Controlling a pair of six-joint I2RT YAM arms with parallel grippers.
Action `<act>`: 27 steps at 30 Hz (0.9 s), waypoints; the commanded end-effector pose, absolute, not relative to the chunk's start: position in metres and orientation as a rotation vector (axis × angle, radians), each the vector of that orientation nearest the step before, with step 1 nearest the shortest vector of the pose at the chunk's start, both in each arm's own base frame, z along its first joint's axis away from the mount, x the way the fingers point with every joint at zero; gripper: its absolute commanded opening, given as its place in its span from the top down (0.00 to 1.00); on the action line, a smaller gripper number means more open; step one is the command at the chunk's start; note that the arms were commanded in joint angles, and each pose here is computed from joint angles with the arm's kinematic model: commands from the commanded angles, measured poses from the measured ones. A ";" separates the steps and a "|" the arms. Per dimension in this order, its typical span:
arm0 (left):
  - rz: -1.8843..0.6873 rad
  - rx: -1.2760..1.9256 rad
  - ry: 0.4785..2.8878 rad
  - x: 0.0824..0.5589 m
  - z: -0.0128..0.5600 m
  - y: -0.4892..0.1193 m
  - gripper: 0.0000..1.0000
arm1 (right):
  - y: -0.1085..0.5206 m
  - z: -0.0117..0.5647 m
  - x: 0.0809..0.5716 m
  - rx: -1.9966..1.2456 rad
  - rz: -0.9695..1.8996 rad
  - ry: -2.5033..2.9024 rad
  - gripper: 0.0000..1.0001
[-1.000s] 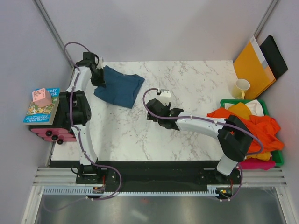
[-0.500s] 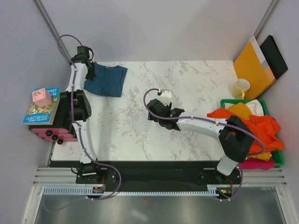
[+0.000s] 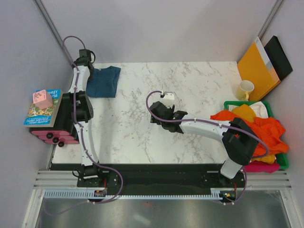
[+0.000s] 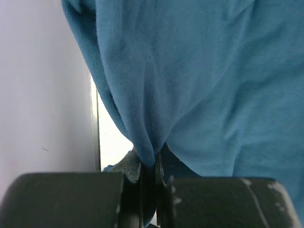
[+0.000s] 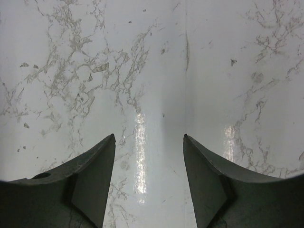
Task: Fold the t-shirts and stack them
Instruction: Neatly place the folded tshirt to the corner
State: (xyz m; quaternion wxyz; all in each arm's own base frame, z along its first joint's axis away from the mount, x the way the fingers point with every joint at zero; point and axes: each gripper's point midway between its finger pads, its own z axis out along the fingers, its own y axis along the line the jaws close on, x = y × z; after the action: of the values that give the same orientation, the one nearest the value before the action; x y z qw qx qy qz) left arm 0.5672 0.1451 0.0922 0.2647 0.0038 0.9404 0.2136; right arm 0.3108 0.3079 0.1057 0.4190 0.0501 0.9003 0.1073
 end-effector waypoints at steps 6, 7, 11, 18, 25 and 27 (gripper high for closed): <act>0.786 -0.002 2.497 0.572 0.092 0.196 0.98 | 0.309 0.110 0.308 0.133 0.306 2.245 0.33; 0.804 -0.006 2.485 0.574 0.093 0.199 0.98 | 0.307 0.107 0.308 0.134 0.296 2.247 0.33; 0.840 -0.017 2.478 0.574 0.091 0.211 0.98 | 0.305 0.105 0.307 0.135 0.291 2.251 0.33; 0.820 -0.052 2.453 0.575 0.099 0.212 0.94 | 0.306 0.106 0.307 0.120 0.292 2.250 0.33; 0.501 -0.119 2.301 0.587 0.163 0.172 0.18 | 0.318 0.114 0.310 0.080 0.327 2.245 0.33; 0.439 -0.126 2.273 0.588 0.176 0.161 0.04 | 0.320 0.115 0.311 0.078 0.331 2.243 0.33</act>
State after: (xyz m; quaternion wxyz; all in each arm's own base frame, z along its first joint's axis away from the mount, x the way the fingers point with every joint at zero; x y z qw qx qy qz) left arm 0.5684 0.1843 0.0751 0.2701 -0.0177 0.9346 0.2307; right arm 0.3021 0.3036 0.0905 0.4029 0.0314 0.9091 0.1013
